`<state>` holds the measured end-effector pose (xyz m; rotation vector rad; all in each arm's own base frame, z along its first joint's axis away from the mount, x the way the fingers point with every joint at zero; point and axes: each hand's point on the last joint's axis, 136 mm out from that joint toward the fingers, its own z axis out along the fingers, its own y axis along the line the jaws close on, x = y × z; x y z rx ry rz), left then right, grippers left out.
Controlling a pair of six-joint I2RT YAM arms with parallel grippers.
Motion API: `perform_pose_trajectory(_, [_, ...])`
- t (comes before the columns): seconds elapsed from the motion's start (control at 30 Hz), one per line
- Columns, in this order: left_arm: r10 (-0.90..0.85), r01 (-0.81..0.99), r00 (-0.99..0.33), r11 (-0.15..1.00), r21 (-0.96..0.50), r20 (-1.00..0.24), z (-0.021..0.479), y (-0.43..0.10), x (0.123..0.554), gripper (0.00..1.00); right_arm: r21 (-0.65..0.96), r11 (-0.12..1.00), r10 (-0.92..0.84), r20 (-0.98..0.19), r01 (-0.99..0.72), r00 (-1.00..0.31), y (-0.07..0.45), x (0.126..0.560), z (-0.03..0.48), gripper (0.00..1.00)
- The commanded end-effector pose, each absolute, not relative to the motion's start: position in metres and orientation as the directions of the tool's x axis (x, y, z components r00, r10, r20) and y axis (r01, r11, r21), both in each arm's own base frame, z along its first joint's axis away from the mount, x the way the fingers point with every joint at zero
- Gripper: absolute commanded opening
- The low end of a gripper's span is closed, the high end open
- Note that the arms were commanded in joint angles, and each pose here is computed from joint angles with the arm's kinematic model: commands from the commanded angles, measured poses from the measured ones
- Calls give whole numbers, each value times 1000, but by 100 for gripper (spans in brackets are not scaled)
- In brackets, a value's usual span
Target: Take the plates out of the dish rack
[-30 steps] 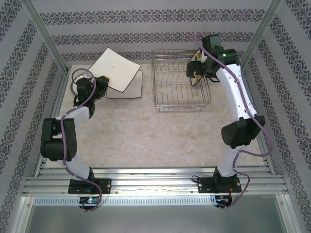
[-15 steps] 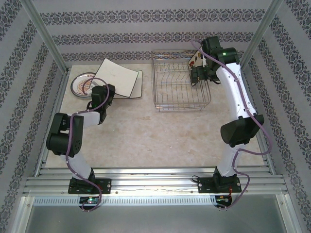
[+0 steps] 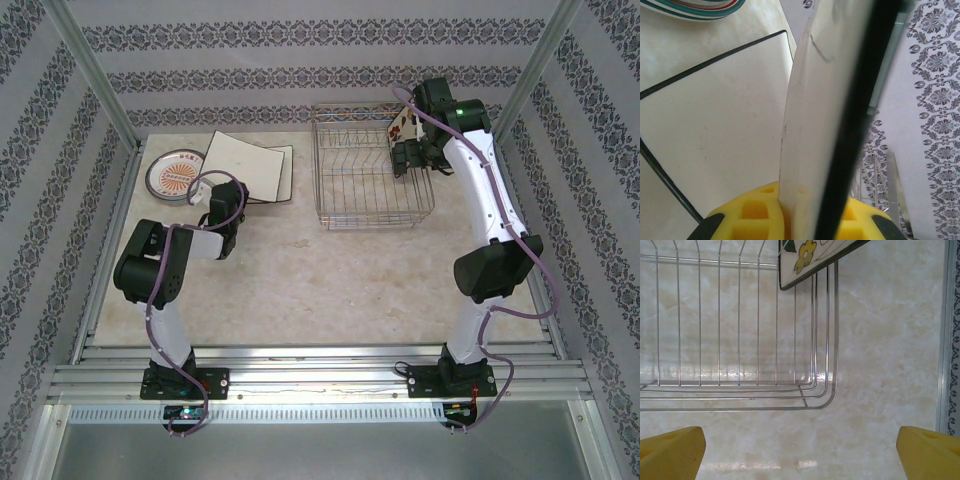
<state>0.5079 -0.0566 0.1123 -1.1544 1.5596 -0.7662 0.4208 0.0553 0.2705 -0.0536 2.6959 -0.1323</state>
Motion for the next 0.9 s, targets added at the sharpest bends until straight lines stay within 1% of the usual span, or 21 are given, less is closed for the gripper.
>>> perform_pose_trajectory(0.0, [-967,17,139,220,-975,-216,212,-58,527,0,-118,993,-78,-407,-32,-910,52,416,268,98])
perform_pose_trajectory(0.4, [-989,7,101,108,-994,-107,179,-80,543,0,-125,992,-80,-403,-32,-912,51,417,264,98])
perform_pose_trajectory(0.67, [-993,-19,85,82,-996,-84,160,-84,550,0,-119,992,-77,-402,-32,-913,53,420,261,98])
perform_pose_trajectory(0.87, [-993,-57,91,69,-996,-74,141,-83,550,0,-116,992,-83,-379,-41,-922,58,419,250,98])
